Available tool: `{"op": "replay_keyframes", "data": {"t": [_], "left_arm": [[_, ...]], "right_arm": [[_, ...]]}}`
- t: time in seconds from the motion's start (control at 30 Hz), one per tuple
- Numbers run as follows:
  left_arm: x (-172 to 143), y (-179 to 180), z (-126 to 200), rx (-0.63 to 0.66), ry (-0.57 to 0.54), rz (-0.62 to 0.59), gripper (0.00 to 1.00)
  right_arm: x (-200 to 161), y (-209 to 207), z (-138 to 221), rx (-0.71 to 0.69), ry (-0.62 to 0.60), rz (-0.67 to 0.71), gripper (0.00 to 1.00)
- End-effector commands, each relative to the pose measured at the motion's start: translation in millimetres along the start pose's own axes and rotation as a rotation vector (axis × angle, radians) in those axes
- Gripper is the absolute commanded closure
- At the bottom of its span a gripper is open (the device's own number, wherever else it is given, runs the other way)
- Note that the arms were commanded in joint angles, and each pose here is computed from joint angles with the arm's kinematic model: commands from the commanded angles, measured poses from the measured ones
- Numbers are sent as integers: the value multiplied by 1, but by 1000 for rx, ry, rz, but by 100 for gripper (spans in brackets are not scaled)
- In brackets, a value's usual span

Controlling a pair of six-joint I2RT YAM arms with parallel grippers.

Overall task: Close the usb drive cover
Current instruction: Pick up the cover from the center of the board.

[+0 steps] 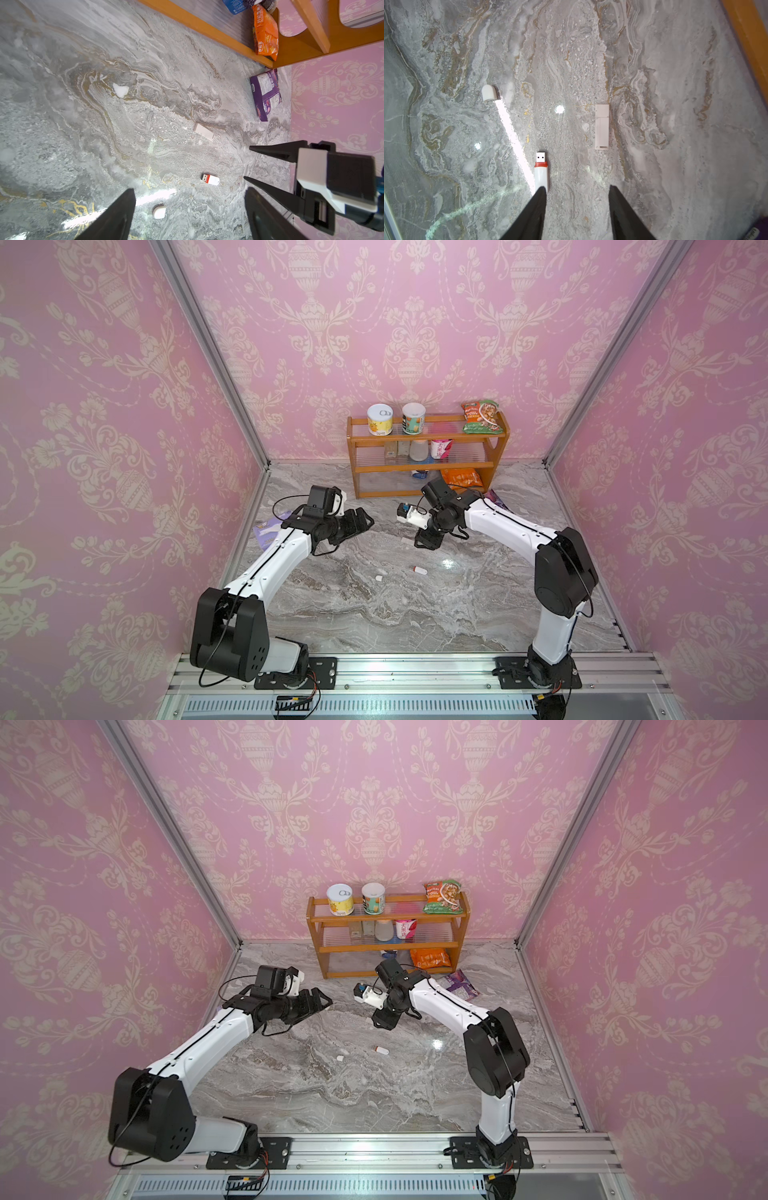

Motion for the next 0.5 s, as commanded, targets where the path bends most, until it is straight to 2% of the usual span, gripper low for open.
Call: {"op": "replay_keyframes", "data": {"t": [0.0, 0.27, 0.37, 0.47], "left_arm": [[0, 5, 0, 3, -20, 62, 15], [24, 18, 33, 90, -138, 120, 13], [37, 29, 40, 46, -164, 212, 12], [50, 45, 46, -65, -191, 346, 13]], "right_arm": [[11, 34, -8, 43, -60, 34, 49], [36, 73, -47, 70, -37, 113, 49], [49, 80, -57, 67, -27, 145, 49], [56, 83, -69, 66, -6, 154, 50]]}}
Point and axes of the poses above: each gripper's point midway between its finger pads, its own z axis back along the fingers, its own y axis along the line the jaws close on, x = y × z, the point moved 4 cm from there along z, back along the fingers, and after that the axes turned 5 degrees about z, right-handed, at the moved point
